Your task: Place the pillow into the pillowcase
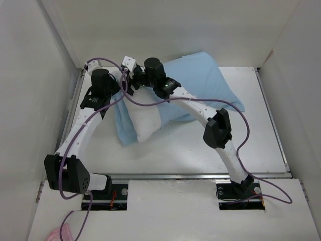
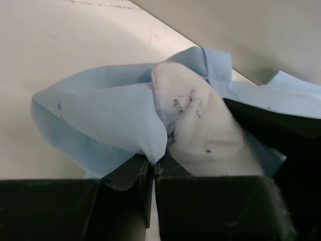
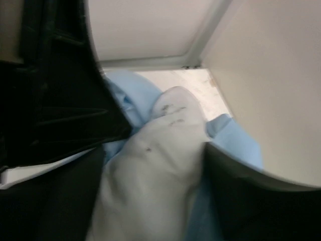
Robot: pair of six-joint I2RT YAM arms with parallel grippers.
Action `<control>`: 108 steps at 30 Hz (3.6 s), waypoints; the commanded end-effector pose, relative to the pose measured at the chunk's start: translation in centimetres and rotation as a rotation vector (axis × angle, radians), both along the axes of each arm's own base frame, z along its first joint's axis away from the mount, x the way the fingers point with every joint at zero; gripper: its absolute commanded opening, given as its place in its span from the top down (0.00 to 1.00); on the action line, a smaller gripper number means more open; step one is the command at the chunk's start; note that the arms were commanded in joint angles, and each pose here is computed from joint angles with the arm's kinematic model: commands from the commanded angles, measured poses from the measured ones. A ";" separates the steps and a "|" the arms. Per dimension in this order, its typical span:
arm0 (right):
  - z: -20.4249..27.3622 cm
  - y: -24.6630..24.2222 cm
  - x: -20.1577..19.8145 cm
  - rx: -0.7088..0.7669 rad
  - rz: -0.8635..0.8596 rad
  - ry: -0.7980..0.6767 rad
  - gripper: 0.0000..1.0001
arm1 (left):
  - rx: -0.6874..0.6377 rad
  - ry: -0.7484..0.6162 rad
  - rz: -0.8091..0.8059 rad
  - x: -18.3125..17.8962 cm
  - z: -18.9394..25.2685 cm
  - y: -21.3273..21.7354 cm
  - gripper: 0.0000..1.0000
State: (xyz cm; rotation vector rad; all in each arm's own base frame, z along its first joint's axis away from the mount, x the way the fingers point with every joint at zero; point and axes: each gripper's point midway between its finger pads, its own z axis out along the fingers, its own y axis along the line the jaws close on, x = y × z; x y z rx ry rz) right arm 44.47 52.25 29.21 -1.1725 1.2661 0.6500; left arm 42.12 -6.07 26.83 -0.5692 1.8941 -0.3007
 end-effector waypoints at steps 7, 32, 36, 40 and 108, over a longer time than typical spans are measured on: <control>-0.9 1.0 0.3 0.018 -0.019 -0.010 1.00 | -0.008 -0.219 0.063 -1.8 7.3 1.3 1.00; -23.2 -7.0 3.0 -0.547 -0.413 0.352 1.00 | -0.014 -0.418 -0.034 -5.0 18.4 0.2 1.00; -21.7 -5.5 3.3 -0.495 -0.368 0.345 1.00 | -0.026 -0.445 -0.066 -5.5 18.3 -0.8 1.00; -21.4 -5.5 3.0 -0.450 -0.388 0.372 0.98 | -0.034 -0.480 -0.163 -5.2 18.7 -2.6 1.00; -24.0 -10.2 -0.5 -0.590 -0.478 0.514 1.00 | -0.016 -0.525 -0.046 -6.8 23.0 -0.2 1.00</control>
